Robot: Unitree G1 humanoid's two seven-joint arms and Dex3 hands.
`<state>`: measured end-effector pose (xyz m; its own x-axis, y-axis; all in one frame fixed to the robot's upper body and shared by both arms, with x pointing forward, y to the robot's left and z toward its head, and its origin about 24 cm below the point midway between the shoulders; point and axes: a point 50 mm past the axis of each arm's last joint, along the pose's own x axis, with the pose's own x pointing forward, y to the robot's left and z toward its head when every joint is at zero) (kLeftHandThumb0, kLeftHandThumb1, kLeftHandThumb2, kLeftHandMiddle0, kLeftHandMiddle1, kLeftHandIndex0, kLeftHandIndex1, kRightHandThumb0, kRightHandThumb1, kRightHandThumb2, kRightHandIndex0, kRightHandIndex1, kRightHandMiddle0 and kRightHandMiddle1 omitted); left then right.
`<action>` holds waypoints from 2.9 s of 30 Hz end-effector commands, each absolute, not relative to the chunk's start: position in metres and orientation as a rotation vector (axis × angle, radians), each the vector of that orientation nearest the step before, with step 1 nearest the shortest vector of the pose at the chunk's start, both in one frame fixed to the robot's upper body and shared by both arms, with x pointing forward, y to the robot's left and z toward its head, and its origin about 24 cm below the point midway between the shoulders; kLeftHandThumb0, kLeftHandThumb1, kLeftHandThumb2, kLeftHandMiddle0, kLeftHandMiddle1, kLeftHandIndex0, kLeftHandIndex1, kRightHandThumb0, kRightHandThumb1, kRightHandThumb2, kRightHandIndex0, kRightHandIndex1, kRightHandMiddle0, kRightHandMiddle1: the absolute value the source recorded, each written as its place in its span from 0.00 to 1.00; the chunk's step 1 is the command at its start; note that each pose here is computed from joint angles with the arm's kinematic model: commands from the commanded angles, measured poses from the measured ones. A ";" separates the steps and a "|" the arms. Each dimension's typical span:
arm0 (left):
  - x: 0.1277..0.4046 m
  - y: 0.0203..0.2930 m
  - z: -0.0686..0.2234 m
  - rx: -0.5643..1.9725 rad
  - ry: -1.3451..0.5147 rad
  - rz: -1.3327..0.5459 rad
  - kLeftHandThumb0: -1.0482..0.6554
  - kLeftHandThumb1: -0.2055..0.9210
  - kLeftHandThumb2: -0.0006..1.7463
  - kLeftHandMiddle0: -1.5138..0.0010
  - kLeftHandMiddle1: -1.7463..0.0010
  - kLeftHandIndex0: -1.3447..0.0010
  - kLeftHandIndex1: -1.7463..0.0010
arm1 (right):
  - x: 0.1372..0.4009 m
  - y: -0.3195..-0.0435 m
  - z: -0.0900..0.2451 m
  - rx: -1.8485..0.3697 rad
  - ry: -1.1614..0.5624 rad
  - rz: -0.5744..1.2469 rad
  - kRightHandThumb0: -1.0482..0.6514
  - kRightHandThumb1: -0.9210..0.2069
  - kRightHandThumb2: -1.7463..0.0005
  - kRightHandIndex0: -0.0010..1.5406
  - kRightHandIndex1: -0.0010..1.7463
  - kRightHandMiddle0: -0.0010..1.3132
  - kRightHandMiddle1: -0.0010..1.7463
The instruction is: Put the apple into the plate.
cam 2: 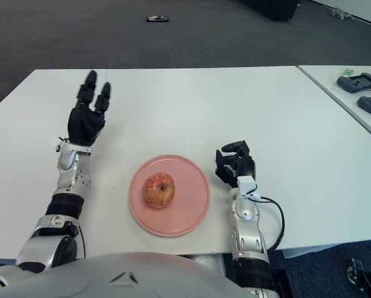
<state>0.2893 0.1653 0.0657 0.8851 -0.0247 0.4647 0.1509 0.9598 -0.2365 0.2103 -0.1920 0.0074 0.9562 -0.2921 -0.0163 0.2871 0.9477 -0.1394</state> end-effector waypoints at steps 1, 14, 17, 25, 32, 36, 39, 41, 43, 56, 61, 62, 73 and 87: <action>0.278 0.163 0.050 -0.227 -0.415 0.009 0.19 0.98 0.49 0.92 0.50 1.00 0.32 | 0.212 -0.194 0.006 -0.135 0.047 -0.288 0.40 0.15 0.56 0.39 0.72 0.22 1.00; 0.276 0.168 0.028 -0.184 -0.316 0.248 0.38 0.83 0.46 0.66 0.02 0.77 0.01 | 0.215 -0.194 0.006 -0.131 0.026 -0.277 0.40 0.15 0.57 0.39 0.73 0.22 1.00; 0.273 0.166 0.024 -0.185 -0.296 0.264 0.38 0.79 0.49 0.60 0.01 0.75 0.00 | 0.217 -0.194 0.006 -0.133 0.025 -0.276 0.40 0.15 0.57 0.39 0.73 0.22 1.00; 0.267 0.166 0.012 -0.156 -0.245 0.262 0.38 0.75 0.52 0.50 0.00 0.72 0.00 | 0.218 -0.195 0.006 -0.129 0.023 -0.279 0.40 0.16 0.56 0.40 0.73 0.23 1.00; 0.261 0.167 0.001 -0.101 -0.189 0.262 0.38 0.70 0.56 0.41 0.00 0.70 0.00 | 0.218 -0.194 0.005 -0.123 0.020 -0.279 0.40 0.17 0.55 0.40 0.73 0.23 1.00; 0.256 0.167 -0.007 -0.079 -0.166 0.266 0.37 0.67 0.59 0.37 0.00 0.68 0.00 | 0.218 -0.194 0.005 -0.123 0.022 -0.280 0.40 0.17 0.55 0.40 0.73 0.23 1.00; 0.250 0.168 -0.017 -0.067 -0.138 0.267 0.36 0.61 0.64 0.30 0.00 0.64 0.00 | 0.218 -0.194 0.005 -0.123 0.024 -0.281 0.40 0.17 0.55 0.40 0.73 0.23 1.00; 0.250 0.168 -0.018 -0.064 -0.136 0.259 0.36 0.58 0.66 0.27 0.00 0.62 0.00 | 0.219 -0.193 0.005 -0.121 0.023 -0.281 0.40 0.17 0.54 0.40 0.73 0.24 1.00; 0.249 0.167 -0.019 -0.060 -0.136 0.249 0.35 0.56 0.68 0.24 0.00 0.61 0.00 | 0.219 -0.193 0.005 -0.118 0.021 -0.282 0.40 0.17 0.54 0.40 0.73 0.24 1.00; 0.233 0.167 -0.036 -0.031 -0.047 0.158 0.34 0.50 0.73 0.18 0.00 0.57 0.00 | 0.219 -0.192 0.005 -0.108 0.022 -0.296 0.40 0.17 0.55 0.40 0.73 0.23 1.00; 0.229 0.167 -0.041 -0.029 -0.012 0.137 0.34 0.49 0.74 0.16 0.00 0.56 0.00 | 0.219 -0.191 0.005 -0.104 0.018 -0.294 0.40 0.17 0.55 0.40 0.73 0.23 1.00; 0.228 0.168 -0.042 -0.026 -0.005 0.132 0.34 0.49 0.74 0.16 0.00 0.56 0.00 | 0.219 -0.191 0.005 -0.103 0.018 -0.292 0.40 0.17 0.55 0.40 0.73 0.23 1.00; 0.222 0.165 -0.045 -0.010 0.002 0.135 0.34 0.49 0.74 0.16 0.00 0.56 0.00 | 0.221 -0.191 0.003 -0.104 0.018 -0.279 0.40 0.17 0.55 0.39 0.73 0.23 1.00; 0.222 0.167 -0.047 -0.003 0.013 0.163 0.34 0.48 0.75 0.16 0.00 0.55 0.00 | 0.222 -0.189 -0.001 -0.108 0.034 -0.255 0.40 0.16 0.56 0.39 0.73 0.23 1.00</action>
<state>0.2545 0.1606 -0.0106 0.9784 0.1442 0.1478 -0.1383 0.9891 -0.0497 0.2192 -0.1902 0.0010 0.9646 -0.2638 -0.0069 0.2614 0.9587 -0.1126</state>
